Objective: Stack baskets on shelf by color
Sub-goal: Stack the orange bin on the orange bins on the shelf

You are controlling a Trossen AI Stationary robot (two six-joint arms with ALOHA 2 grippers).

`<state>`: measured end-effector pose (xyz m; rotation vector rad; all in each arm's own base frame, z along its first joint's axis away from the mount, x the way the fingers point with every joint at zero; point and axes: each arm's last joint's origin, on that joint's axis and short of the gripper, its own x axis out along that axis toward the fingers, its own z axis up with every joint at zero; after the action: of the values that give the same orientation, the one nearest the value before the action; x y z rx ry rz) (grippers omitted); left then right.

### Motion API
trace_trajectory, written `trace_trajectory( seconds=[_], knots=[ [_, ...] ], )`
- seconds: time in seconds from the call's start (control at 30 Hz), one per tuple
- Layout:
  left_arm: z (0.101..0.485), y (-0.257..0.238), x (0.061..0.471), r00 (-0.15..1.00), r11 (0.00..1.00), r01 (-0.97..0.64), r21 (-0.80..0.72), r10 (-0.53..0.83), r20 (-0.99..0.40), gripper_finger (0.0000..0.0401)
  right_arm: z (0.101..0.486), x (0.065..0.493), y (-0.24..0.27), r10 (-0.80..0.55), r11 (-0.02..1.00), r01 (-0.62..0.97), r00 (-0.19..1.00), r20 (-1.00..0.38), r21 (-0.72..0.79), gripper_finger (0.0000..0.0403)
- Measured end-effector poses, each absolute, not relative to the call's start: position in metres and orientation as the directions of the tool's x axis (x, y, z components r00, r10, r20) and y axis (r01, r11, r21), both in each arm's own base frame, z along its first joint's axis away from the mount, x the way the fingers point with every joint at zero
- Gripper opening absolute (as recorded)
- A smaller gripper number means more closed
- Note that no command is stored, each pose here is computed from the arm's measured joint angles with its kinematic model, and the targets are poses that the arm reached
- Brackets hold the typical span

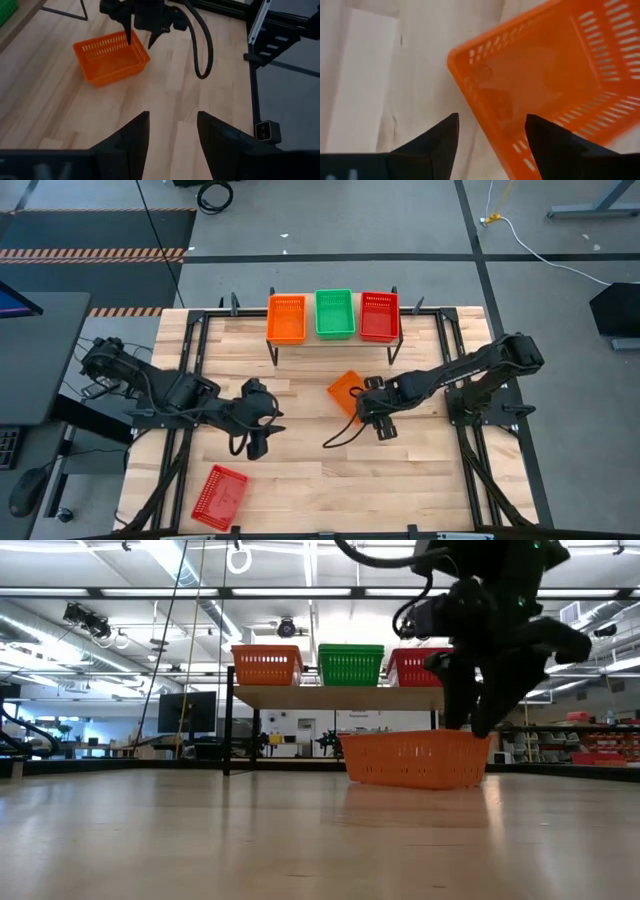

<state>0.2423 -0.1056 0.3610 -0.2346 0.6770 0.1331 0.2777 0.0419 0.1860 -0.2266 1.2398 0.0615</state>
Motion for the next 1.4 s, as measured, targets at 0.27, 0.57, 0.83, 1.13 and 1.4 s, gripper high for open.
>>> trace_trajectory(
  seconds=[0.27,0.57,0.83,1.13,1.4],
  knots=[
    [0.361,-0.106,0.242,0.773,0.965,-0.197,-0.172,0.045,-0.633,0.0172,0.156,0.26,0.04,-0.022,0.994,-0.1,0.263,-0.964,-0.05,0.0189],
    [0.364,-0.099,0.248,0.792,0.961,-0.211,-0.18,0.06,-0.608,0.0172,0.174,0.282,0.049,0.041,0.994,-0.106,0.436,-0.899,-0.006,0.0012],
    [0.366,-0.094,0.251,0.803,0.967,-0.202,-0.157,0.072,-0.592,0.0173,0.225,0.315,0.056,0.056,0.988,-0.146,0.629,-0.775,-0.047,0.0007],
    [0.364,-0.09,0.24,0.76,0.996,-0.056,0.07,0.088,-0.644,0.0174,0.295,0.322,0.093,0.262,0.773,-0.583,0.654,-0.71,-0.251,0.0009],
    [0.368,-0.094,0.235,0.777,0.876,0.259,0.407,0.061,-0.627,0.0174,0.31,0.312,0.123,0.367,0.629,-0.721,0.605,-0.706,-0.292,0.001]
  ],
)
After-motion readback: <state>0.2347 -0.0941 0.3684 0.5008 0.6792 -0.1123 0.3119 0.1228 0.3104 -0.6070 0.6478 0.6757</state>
